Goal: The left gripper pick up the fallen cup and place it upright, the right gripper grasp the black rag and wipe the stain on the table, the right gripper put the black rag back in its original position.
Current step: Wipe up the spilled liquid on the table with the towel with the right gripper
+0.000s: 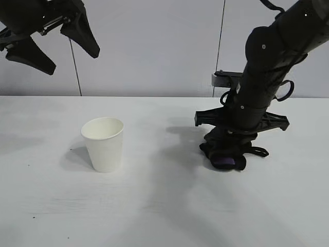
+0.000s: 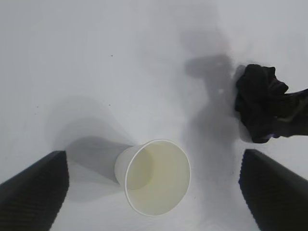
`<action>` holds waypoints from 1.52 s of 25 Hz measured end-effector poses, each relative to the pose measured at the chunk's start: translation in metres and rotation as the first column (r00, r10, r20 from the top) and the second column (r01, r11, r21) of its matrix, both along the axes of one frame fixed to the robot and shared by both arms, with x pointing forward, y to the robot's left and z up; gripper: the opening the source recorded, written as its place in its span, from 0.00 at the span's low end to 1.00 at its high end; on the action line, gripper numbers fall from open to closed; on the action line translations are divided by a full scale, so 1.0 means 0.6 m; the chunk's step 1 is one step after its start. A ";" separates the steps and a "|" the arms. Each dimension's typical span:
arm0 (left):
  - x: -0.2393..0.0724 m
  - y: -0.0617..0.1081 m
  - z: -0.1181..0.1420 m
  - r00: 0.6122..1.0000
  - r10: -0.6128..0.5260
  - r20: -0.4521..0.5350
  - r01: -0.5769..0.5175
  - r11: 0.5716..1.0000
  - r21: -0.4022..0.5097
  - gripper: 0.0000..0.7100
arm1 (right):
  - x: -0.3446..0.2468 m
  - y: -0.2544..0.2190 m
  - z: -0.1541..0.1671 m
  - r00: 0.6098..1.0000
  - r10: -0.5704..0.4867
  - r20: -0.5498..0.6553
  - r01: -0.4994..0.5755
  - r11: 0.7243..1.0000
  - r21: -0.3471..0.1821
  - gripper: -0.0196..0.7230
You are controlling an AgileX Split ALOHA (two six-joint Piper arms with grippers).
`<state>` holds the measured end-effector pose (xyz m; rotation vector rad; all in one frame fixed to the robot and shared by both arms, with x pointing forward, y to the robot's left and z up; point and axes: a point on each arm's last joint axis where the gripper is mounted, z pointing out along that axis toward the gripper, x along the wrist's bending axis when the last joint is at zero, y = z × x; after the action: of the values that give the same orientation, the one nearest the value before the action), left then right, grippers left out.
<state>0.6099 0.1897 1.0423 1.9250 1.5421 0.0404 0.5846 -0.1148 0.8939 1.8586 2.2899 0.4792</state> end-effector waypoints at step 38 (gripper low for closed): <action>-0.011 -0.002 -0.005 0.997 -0.038 -0.068 0.038 0.999 -0.002 0.98 | -0.014 -0.128 0.156 0.976 -0.206 0.077 0.200 0.977 0.071 0.90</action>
<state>0.6032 0.1884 1.0392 1.9730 1.5495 -0.0422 0.5763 -0.1914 0.9876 2.0329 2.0257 0.5926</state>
